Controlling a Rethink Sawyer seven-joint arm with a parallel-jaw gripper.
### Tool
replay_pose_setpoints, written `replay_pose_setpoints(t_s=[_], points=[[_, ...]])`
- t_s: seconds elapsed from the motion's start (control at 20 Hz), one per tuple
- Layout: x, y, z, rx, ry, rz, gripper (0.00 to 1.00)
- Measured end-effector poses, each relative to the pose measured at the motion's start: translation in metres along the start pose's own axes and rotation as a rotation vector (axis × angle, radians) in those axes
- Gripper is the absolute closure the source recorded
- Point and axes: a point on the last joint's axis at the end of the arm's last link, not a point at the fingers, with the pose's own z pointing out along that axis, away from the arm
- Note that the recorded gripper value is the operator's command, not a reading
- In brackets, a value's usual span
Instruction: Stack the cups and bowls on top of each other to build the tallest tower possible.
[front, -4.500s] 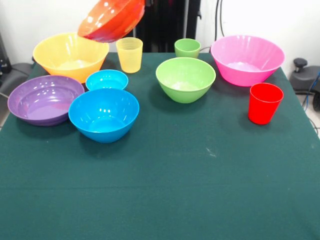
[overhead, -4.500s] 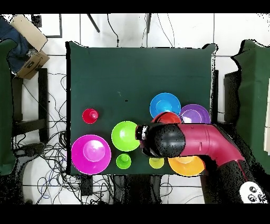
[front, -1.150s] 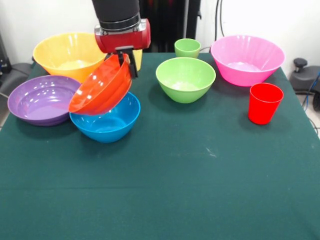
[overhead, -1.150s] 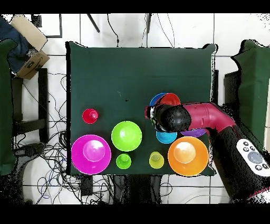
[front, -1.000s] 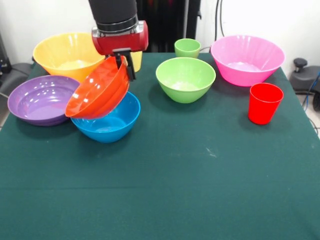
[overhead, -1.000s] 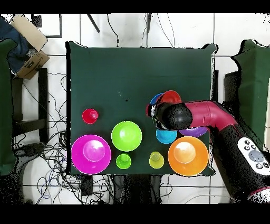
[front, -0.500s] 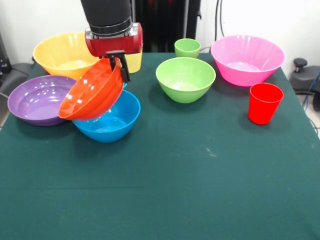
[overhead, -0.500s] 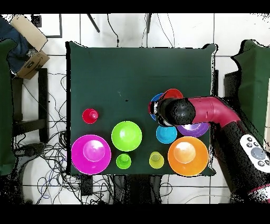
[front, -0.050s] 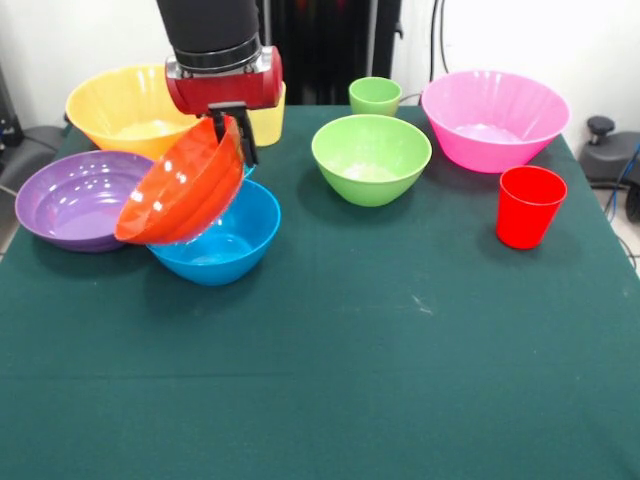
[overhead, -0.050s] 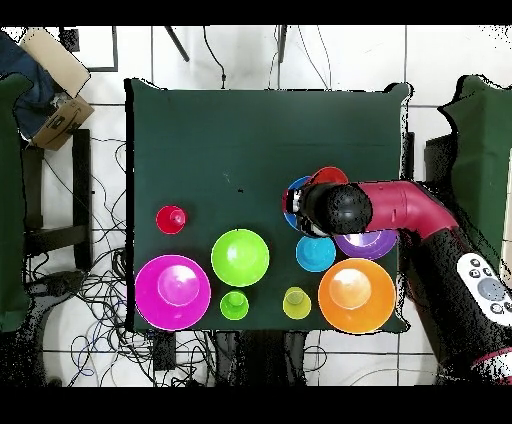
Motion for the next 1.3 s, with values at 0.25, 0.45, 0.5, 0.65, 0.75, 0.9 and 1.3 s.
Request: replay_pose_setpoints(t_s=[0.25, 0.45, 0.5, 0.65, 0.75, 0.9, 1.3], points=[[-0.001, 0.003, -0.001, -0.005, 0.004, 0.001, 0.0], [-0.001, 0.005, -0.002, -0.008, 0.014, -0.003, 0.0], [-0.001, 0.006, -0.002, -0.008, 0.017, -0.004, 0.0], [0.001, 0.008, -0.002, -0.006, 0.034, -0.008, 0.0], [0.002, 0.011, -0.002, -0.004, 0.043, -0.013, 0.0], [0.002, 0.015, -0.004, -0.001, 0.052, -0.02, 0.0], [-0.014, 0.03, -0.029, 0.04, 0.129, -0.031, 0.0]])
